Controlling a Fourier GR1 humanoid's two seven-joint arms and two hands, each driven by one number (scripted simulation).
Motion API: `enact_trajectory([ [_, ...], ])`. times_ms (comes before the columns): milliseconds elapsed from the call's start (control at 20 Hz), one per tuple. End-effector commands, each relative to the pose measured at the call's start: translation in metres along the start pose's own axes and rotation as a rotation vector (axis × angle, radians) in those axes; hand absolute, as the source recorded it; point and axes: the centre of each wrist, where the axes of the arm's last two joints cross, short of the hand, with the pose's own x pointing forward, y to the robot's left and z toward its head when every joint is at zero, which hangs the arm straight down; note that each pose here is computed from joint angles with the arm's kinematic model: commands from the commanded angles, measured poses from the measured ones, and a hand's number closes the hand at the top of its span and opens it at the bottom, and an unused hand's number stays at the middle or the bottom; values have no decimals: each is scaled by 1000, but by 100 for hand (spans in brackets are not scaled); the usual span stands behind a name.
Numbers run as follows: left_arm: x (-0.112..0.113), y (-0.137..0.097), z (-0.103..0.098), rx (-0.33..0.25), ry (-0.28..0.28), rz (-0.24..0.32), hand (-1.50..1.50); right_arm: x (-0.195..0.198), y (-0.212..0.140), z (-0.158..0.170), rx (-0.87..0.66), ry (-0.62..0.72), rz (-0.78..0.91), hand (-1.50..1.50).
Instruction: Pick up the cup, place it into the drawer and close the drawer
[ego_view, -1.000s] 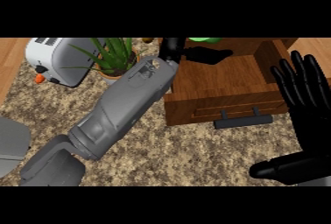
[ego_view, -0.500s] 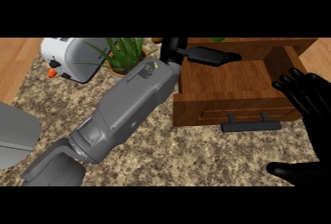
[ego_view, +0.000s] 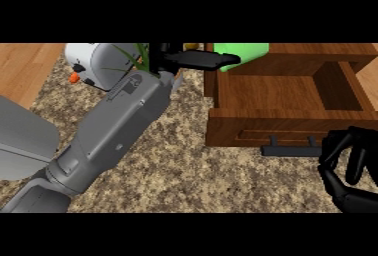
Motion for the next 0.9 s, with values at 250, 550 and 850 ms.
enact_trajectory([
  [250, 14, 97, 53, 95, 27, 7, -150, -5, 5, 1, 73, 107, 187, 150],
  [550, 21, 142, 104, 113, 47, 35, -150, -29, 12, -7, 68, 148, 265, 150],
  [850, 20, 171, 129, 111, 44, 40, -150, -40, 31, -13, 258, 147, 580, 150],
])
